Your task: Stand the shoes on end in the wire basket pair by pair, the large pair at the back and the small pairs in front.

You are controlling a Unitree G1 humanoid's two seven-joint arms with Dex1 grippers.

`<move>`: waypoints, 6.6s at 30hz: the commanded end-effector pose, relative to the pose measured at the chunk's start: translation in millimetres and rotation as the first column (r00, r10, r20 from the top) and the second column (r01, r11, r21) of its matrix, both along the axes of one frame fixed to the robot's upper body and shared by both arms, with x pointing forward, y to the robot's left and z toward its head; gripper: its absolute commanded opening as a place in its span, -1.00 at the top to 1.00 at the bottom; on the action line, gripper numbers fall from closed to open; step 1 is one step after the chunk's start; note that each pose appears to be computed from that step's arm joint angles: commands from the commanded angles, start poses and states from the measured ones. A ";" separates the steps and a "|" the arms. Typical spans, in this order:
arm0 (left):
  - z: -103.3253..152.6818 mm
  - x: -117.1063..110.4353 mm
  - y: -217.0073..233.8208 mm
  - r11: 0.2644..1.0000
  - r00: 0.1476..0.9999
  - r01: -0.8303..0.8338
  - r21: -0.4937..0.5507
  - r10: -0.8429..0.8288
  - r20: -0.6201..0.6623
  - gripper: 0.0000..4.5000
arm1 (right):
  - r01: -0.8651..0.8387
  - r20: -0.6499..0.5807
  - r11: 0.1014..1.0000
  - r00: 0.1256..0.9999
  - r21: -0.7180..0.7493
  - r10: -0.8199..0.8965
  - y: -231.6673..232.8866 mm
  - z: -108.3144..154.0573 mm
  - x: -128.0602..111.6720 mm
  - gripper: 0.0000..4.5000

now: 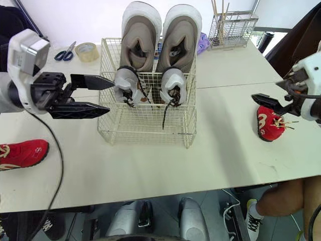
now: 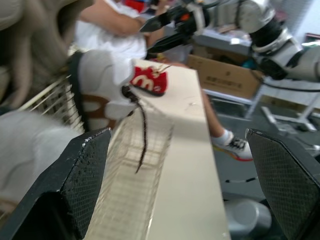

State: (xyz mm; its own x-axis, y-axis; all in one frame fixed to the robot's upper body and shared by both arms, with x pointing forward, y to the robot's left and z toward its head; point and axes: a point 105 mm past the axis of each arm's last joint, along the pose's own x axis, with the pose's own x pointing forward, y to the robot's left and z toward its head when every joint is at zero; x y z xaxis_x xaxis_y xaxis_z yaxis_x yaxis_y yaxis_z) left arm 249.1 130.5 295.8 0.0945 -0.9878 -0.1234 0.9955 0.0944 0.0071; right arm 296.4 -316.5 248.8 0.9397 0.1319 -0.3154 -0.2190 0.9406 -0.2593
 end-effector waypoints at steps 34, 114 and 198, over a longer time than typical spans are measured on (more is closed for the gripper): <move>-4.6 0.5 -22.6 0.998 0.999 0.034 -0.045 -0.034 0.007 -0.98 | 0.348 -0.007 0.886 0.932 0.307 -0.363 -46.5 -126.4 1.0 -0.93; 4.6 9.1 -30.6 0.964 0.862 0.262 -0.041 -0.253 -0.439 0.74 | -0.946 -0.029 -0.005 0.005 -0.325 1.000 216.7 95.8 -56.4 0.47; 0.0 21.4 12.8 0.938 0.957 -0.243 -0.248 0.190 -0.219 -0.99 | -0.924 0.311 0.303 0.366 0.232 0.877 205.8 96.2 -39.8 0.68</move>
